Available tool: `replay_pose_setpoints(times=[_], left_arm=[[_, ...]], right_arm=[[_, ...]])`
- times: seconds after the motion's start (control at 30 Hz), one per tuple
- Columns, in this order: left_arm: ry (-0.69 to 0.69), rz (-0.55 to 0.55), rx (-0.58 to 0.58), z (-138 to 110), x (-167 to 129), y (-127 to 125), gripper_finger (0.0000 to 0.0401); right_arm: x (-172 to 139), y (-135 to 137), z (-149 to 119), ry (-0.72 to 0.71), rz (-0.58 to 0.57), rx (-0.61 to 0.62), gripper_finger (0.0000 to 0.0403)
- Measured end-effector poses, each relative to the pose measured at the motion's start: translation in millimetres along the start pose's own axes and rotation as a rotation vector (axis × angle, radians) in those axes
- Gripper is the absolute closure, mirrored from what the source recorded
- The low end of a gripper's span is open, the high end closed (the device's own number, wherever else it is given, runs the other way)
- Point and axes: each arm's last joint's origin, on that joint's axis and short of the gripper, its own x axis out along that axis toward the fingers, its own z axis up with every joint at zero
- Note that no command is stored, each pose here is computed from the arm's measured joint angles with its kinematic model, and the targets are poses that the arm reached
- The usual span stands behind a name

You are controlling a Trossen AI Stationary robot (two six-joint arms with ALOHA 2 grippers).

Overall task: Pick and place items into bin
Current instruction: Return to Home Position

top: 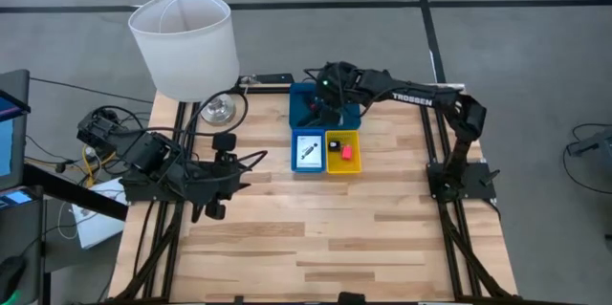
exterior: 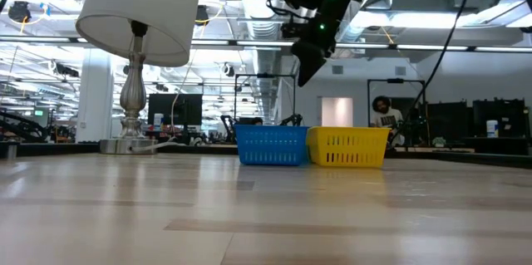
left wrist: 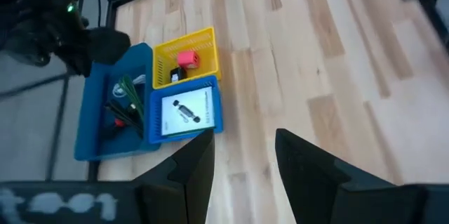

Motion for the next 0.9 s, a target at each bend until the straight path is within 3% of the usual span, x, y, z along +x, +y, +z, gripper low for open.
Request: replay_pose_setpoints(times=[0.07, 0.2, 0.3, 0.37, 0.43, 0.7, 0.9], left_arm=[[-0.014, -0.002, -0.058, 1.5, 0.1, 0.0, 0.0258], [-0.074, -0.026, -0.053, 8.9, 1.9, 2.9, 0.0258], [-0.232, -0.200, -0.044, 23.3, -2.3, 7.1, 0.0258], [-0.392, -0.355, -0.023, 33.2, -12.1, 14.3, 0.0258], [-0.525, -0.436, 0.009, 37.0, -23.5, 26.7, 0.0258], [-0.677, -0.200, -0.101, 5.4, -63.3, 88.3, 0.0258], [-0.706, -0.109, -0.183, -37.2, -58.6, 95.5, 0.0258]], right_arm=[[-2.2, 7.9, -0.3, 0.017, 0.015, 0.058, 0.0356], [-8.4, 26.2, 4.4, 0.000, 0.039, 0.129, 0.0356], [-15.8, 44.6, 14.6, -0.089, 0.114, 0.106, 0.0356], [-24.7, 58.3, 24.2, -0.191, 0.211, 0.072, 0.0356], [-37.9, 69.0, 32.3, -0.300, 0.320, 0.030, 0.0356], [-108.2, 79.5, 44.2, -0.660, 0.699, -0.085, 0.0356], [-177.1, 68.8, 28.1, -0.850, 0.763, -0.181, 0.0356]])
